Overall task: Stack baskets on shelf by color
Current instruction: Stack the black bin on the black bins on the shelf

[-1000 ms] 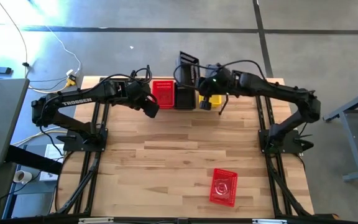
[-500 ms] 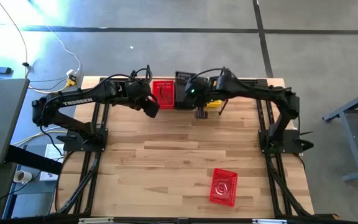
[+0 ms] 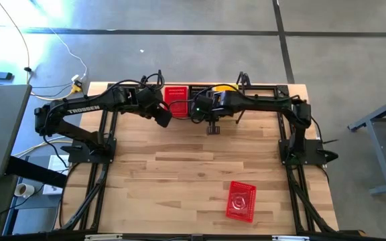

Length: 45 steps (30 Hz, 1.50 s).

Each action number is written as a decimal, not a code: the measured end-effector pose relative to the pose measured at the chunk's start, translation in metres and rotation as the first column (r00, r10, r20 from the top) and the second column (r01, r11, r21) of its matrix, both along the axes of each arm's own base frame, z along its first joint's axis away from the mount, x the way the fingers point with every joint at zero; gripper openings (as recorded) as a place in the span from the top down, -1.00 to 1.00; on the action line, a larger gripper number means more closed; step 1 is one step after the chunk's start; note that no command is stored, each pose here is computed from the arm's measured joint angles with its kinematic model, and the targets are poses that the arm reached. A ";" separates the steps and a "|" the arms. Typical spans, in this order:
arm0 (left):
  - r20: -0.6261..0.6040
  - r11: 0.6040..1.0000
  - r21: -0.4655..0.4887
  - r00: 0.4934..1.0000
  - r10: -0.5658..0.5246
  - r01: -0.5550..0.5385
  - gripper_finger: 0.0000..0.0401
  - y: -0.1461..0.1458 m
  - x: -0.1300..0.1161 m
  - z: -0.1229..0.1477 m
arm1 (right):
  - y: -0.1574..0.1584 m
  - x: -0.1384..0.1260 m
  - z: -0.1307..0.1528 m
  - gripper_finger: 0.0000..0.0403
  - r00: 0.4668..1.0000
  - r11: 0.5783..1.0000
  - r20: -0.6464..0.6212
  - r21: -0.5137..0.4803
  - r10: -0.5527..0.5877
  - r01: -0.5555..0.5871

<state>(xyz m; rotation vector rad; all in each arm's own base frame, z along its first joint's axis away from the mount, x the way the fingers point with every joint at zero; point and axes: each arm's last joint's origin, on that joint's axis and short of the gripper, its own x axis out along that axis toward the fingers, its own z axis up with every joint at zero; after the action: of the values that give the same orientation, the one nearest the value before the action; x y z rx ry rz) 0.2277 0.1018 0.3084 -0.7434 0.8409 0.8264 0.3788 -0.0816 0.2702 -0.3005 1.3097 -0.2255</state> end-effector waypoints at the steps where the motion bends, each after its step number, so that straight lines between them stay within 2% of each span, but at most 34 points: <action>1: 0.000 1.000 0.000 1.000 0.000 0.000 0.27 0.000 0.000 0.000 | -0.001 0.000 -0.001 1.00 1.000 1.000 0.001 0.000 -0.002 0.002; 10: -0.001 1.000 0.000 1.000 -0.001 0.001 0.27 0.000 0.000 0.000 | -0.014 -0.002 -0.006 1.00 0.999 0.999 -0.028 0.025 -0.027 0.028; 17: -0.004 1.000 0.004 1.000 -0.009 0.009 0.27 0.000 0.000 0.000 | -0.022 -0.005 -0.007 1.00 0.998 0.999 -0.038 0.006 -0.049 0.050; 34: -0.010 1.000 0.011 1.000 -0.023 0.023 0.27 0.000 0.000 0.000 | -0.022 -0.001 -0.007 1.00 0.999 1.000 -0.031 0.006 0.018 -0.018; 37: -0.010 1.000 0.012 1.000 -0.023 0.023 0.27 0.000 0.000 0.000 | -0.022 -0.001 -0.007 0.94 0.999 1.000 -0.033 -0.003 0.028 -0.029; 45: -0.010 1.000 0.013 1.000 -0.022 0.022 0.27 0.000 0.000 0.000 | -0.025 -0.001 -0.007 0.61 1.000 1.000 -0.025 -0.026 0.005 -0.006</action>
<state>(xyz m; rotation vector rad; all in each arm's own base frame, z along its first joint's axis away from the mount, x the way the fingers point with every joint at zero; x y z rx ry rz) 0.2277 0.1018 0.3083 -0.7177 0.8509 0.8159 0.3779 -0.1069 0.2635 -0.3304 1.3316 -0.2350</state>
